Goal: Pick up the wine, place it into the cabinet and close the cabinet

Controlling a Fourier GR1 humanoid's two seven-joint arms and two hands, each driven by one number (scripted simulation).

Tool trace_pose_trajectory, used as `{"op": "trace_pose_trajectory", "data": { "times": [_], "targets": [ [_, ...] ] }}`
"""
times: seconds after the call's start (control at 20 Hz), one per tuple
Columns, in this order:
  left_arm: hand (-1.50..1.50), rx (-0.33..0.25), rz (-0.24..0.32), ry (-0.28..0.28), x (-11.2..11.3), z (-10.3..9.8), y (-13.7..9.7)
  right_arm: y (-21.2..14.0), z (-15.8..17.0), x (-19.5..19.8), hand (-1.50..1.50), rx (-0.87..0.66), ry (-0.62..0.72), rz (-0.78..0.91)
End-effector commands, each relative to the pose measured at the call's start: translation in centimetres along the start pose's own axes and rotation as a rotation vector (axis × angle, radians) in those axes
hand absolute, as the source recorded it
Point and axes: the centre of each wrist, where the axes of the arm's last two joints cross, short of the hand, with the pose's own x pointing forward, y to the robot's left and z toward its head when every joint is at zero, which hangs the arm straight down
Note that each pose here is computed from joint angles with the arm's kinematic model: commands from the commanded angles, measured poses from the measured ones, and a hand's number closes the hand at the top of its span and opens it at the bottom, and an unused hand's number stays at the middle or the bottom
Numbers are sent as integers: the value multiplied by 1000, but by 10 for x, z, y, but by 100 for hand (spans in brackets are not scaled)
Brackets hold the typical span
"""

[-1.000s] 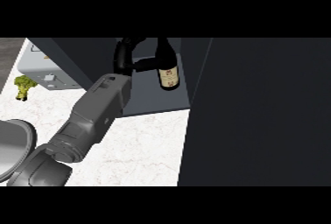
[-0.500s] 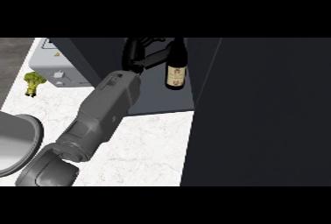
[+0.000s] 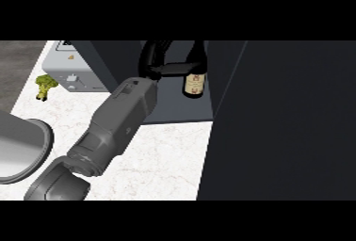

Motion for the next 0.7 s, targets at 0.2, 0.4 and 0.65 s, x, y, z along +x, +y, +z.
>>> {"op": "trace_pose_trajectory", "data": {
  "times": [0.2,0.4,0.65],
  "targets": [
    [-150,-61,75,10,14,-6,-13,-7,14,53,-150,-17,-2,-96],
    [-150,-93,130,15,-13,21,1,-2,14,47,-150,-37,-4,-99],
    [-150,-136,196,33,-13,35,-5,-6,13,45,-150,-57,-9,-79]
  ]
}}
